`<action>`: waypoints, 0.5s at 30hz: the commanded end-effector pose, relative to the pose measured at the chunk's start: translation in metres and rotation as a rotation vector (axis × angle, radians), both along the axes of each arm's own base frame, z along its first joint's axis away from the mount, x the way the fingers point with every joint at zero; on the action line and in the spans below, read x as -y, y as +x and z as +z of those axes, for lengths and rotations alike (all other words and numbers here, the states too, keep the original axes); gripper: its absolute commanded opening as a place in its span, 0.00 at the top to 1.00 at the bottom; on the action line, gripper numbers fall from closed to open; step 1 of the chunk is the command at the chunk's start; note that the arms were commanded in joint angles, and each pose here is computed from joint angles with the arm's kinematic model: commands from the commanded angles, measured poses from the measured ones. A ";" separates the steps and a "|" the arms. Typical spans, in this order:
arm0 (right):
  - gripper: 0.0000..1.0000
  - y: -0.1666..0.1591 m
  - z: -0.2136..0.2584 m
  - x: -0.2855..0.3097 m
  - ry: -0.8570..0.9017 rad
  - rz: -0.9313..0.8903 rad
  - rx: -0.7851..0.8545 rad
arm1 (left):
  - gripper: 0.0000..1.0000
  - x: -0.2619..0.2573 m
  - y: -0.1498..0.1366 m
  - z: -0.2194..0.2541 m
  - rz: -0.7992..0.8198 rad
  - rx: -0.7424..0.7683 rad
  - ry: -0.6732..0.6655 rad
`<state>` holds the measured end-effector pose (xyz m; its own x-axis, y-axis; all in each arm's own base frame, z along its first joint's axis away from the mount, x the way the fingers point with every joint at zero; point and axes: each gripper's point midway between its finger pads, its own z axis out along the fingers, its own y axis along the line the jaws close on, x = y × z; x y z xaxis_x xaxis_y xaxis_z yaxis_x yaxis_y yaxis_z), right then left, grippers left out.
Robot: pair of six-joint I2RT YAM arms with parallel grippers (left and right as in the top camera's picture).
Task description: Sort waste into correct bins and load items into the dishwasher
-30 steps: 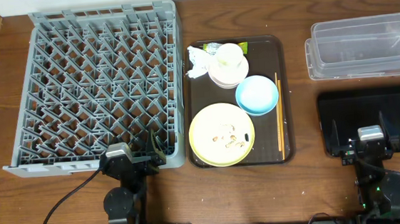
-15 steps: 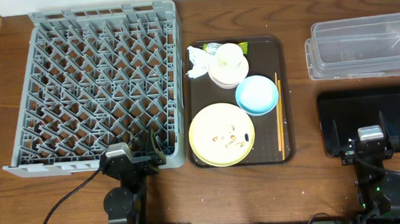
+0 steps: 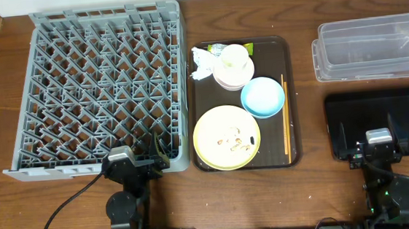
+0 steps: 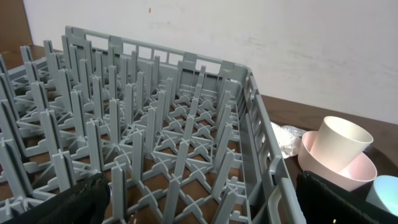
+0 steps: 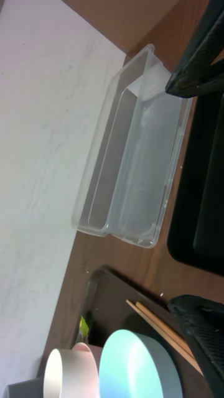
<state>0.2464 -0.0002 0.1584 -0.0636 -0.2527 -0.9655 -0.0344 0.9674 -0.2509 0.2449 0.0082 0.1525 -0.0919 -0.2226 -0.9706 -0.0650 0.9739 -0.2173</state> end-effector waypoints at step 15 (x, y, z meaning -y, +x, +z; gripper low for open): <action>0.01 0.000 -0.001 0.002 -0.012 -0.006 -0.001 | 0.04 0.112 -0.034 0.008 -0.544 -0.281 -1.043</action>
